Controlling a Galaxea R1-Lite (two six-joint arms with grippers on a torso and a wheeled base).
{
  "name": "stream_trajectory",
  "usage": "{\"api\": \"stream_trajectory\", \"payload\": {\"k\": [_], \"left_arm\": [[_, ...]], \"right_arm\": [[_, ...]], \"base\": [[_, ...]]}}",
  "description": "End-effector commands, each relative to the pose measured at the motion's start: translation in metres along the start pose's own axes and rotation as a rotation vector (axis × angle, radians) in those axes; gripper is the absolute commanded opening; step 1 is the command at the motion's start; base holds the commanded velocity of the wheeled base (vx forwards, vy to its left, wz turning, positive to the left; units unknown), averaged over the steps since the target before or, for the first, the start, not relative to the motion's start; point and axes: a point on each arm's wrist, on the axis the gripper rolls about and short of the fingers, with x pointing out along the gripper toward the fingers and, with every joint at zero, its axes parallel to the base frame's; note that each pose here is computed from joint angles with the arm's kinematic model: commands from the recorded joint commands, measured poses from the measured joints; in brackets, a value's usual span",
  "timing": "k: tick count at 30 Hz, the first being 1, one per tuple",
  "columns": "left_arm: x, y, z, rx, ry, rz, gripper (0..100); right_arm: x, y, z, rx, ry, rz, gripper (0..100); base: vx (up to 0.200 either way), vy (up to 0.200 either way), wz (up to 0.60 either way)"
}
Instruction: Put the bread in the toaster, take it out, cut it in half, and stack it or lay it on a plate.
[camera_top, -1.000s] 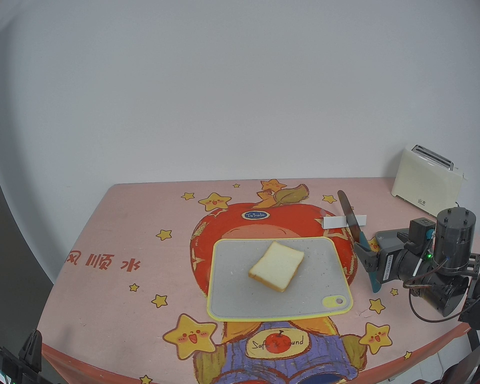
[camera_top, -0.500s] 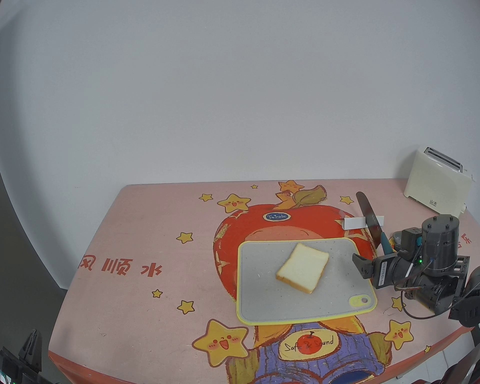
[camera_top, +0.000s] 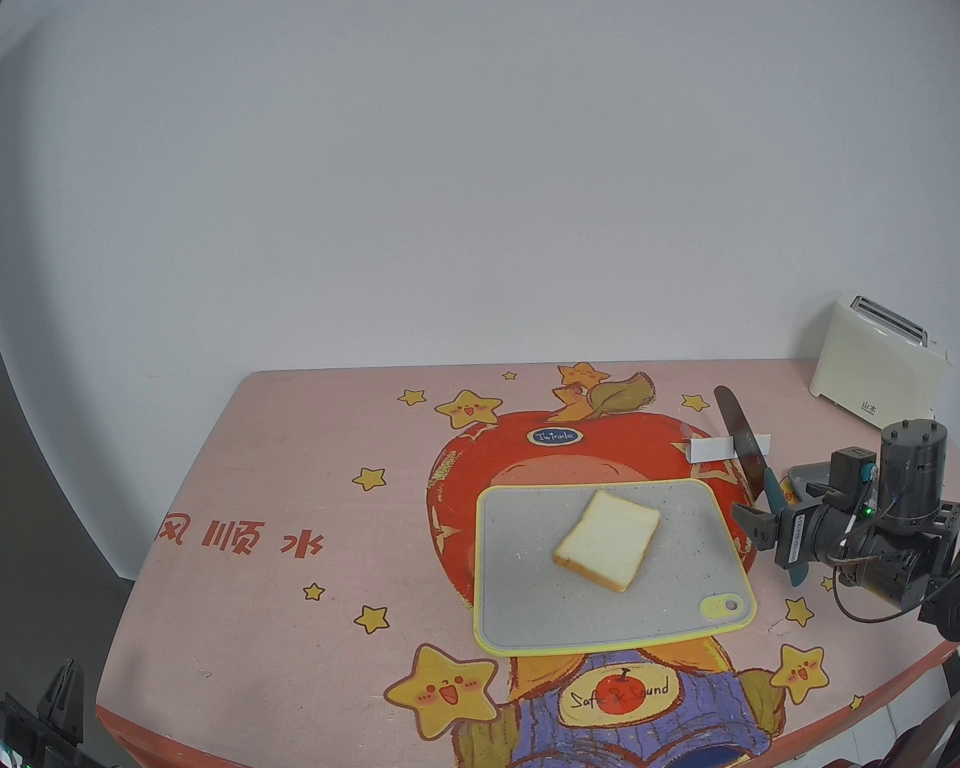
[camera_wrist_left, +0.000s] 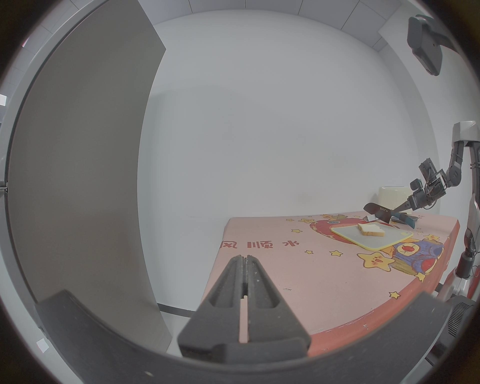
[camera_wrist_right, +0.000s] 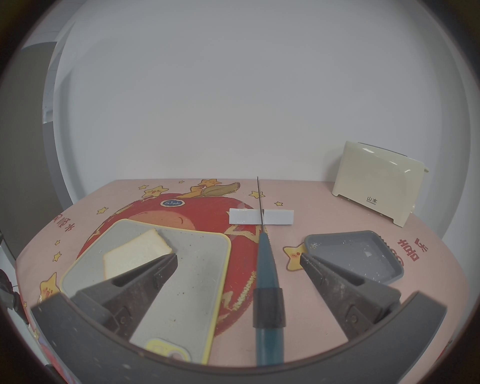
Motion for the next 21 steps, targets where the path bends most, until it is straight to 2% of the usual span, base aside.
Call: {"api": "stream_trajectory", "payload": {"k": [1, 7, 21], "left_arm": [[0.001, 0.0, -0.005, 0.0, 0.01, 0.001, 0], [0.001, 0.0, -0.005, 0.0, 0.01, 0.001, 0], [0.001, 0.0, -0.005, 0.0, 0.01, 0.001, 0]], "right_arm": [[0.001, -0.003, -0.003, 0.004, 0.011, 0.001, 100], [0.008, -0.009, -0.003, 0.013, 0.029, -0.018, 100], [0.024, -0.009, -0.008, 0.009, 0.065, -0.031, 100]], "base": [[0.0, 0.0, 0.0], [0.0, 0.0, 0.0], [0.0, 0.0, 0.0]]}}
